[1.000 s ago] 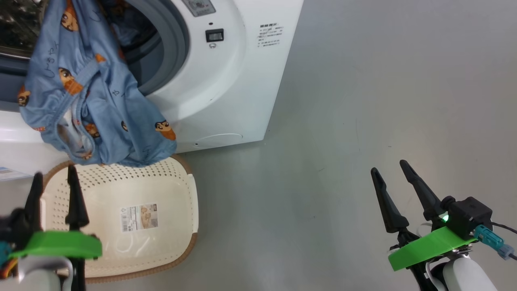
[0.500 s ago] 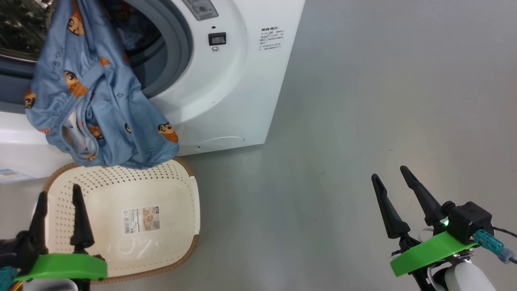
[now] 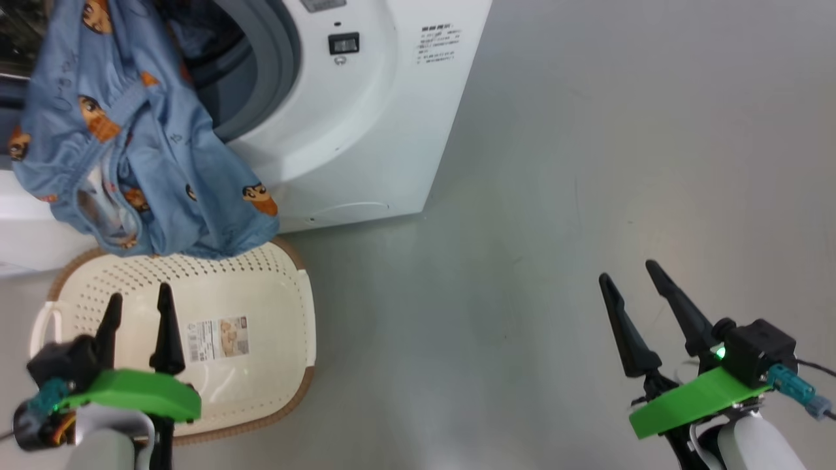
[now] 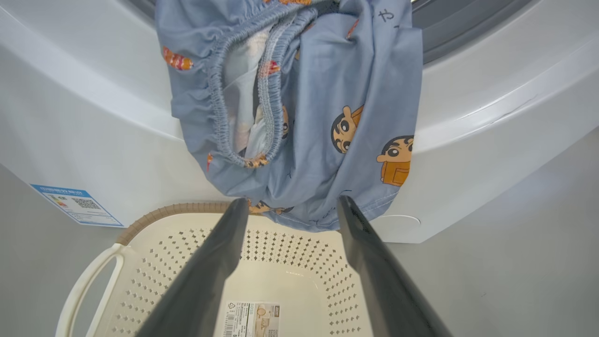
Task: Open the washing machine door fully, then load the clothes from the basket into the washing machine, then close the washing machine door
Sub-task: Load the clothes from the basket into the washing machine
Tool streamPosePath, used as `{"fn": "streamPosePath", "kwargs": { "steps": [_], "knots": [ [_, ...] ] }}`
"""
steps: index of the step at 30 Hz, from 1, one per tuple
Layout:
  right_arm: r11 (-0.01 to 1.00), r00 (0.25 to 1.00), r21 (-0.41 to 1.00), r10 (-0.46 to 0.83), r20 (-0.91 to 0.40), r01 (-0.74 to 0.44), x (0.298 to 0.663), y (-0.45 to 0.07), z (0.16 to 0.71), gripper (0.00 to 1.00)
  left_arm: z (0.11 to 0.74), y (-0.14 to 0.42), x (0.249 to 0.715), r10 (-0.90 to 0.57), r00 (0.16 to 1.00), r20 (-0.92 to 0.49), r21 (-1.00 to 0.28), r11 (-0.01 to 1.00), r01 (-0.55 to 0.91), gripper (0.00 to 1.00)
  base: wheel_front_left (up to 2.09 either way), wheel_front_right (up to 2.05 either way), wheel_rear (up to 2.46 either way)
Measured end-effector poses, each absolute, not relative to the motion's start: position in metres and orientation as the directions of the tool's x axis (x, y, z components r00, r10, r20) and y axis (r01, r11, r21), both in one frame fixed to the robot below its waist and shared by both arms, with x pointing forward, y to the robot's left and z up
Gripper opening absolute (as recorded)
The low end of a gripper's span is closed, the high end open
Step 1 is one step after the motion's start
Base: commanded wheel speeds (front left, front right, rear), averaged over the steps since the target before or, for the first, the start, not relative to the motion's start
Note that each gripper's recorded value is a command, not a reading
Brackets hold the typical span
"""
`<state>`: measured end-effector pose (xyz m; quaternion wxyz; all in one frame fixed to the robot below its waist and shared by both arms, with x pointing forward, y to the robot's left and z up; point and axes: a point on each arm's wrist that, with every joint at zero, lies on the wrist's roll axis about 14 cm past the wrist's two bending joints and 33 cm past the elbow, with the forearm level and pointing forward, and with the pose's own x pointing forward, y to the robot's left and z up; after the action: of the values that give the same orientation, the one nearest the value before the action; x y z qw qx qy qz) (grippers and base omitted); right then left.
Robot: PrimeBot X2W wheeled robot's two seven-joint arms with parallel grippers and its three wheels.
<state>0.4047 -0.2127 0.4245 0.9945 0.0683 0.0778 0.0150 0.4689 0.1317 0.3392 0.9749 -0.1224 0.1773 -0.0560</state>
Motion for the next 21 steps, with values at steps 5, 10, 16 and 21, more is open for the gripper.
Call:
{"fn": "streamPosePath", "kwargs": {
  "steps": [5, 10, 16, 21],
  "knots": [
    [0.990, 0.987, 0.137, 0.043, -0.155, -0.021, 0.413, -0.212, 0.420, 1.00, 0.317, 0.128, 0.482, -0.174, 0.903, -0.392, -0.245, 0.966, 0.080, 1.00, 0.00, 0.00, 0.00],
    [0.990, 0.984, 0.139, 0.042, -0.174, -0.018, 0.418, -0.212, 0.412, 1.00, 0.301, 0.126, 0.499, -0.187, 0.880, -0.437, -0.234, 0.968, 0.090, 1.00, 0.00, 0.00, 0.00],
    [0.989, 0.983, 0.142, 0.053, -0.176, -0.028, 0.430, -0.208, 0.406, 1.00, 0.291, 0.132, 0.528, -0.170, 0.874, -0.455, -0.237, 0.969, 0.065, 1.00, 0.00, 0.00, 0.00],
    [0.990, 0.979, 0.141, 0.056, -0.195, -0.028, 0.430, -0.207, 0.398, 1.00, 0.284, 0.129, 0.543, -0.176, 0.865, -0.470, -0.235, 0.970, 0.069, 1.00, 0.00, 0.00, 0.00]
  ]
}}
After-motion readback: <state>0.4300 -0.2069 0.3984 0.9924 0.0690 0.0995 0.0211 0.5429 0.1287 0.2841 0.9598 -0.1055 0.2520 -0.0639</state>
